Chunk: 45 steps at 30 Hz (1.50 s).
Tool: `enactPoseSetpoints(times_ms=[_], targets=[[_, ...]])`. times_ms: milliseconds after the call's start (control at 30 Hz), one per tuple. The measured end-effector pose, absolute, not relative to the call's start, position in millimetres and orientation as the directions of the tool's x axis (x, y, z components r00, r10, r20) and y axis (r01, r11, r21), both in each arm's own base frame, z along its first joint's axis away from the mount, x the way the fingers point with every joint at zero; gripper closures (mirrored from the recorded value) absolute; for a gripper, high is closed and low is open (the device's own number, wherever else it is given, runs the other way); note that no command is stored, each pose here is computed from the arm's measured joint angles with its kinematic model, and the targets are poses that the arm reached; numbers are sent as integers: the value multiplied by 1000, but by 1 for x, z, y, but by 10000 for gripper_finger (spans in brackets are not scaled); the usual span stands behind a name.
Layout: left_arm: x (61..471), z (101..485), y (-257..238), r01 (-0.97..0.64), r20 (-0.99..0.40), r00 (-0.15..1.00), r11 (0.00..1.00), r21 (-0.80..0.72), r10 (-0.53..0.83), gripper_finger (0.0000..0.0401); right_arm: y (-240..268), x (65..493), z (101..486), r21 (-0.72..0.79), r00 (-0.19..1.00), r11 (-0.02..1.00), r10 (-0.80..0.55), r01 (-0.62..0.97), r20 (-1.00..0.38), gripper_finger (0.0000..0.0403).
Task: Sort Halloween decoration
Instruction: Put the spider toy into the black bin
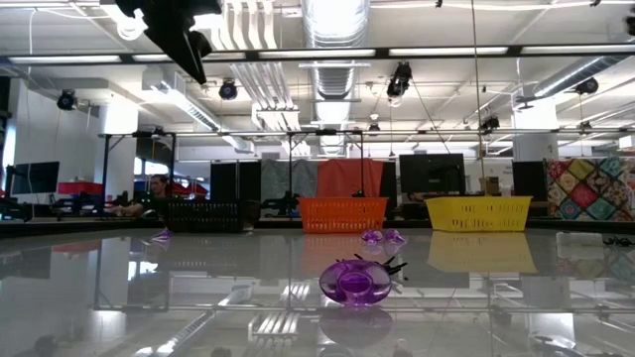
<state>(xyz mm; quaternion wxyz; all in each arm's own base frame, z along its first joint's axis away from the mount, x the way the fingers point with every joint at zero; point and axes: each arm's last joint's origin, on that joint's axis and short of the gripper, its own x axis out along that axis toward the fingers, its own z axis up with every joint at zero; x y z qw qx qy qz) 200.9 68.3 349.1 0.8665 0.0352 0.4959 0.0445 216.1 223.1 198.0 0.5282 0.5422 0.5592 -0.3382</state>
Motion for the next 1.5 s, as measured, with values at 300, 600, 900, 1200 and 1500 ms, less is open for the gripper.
enactPoseSetpoints(times_ms=[300,600,900,1200,1500], targets=[[198,350,76,-65,-849,508,989,129,144,282,176,259,207,270,232,311,154,911,-960,392],[190,351,96,-171,-845,496,977,128,197,282,89,304,208,306,291,488,108,817,-951,392],[182,350,109,-254,-851,467,958,132,241,282,14,332,215,416,469,553,52,722,-882,392],[178,351,119,-306,-839,469,942,138,275,282,-50,357,224,557,709,567,-68,607,-702,392],[177,351,121,-353,-838,467,928,117,283,282,-101,362,236,571,818,631,-188,525,-544,392]])
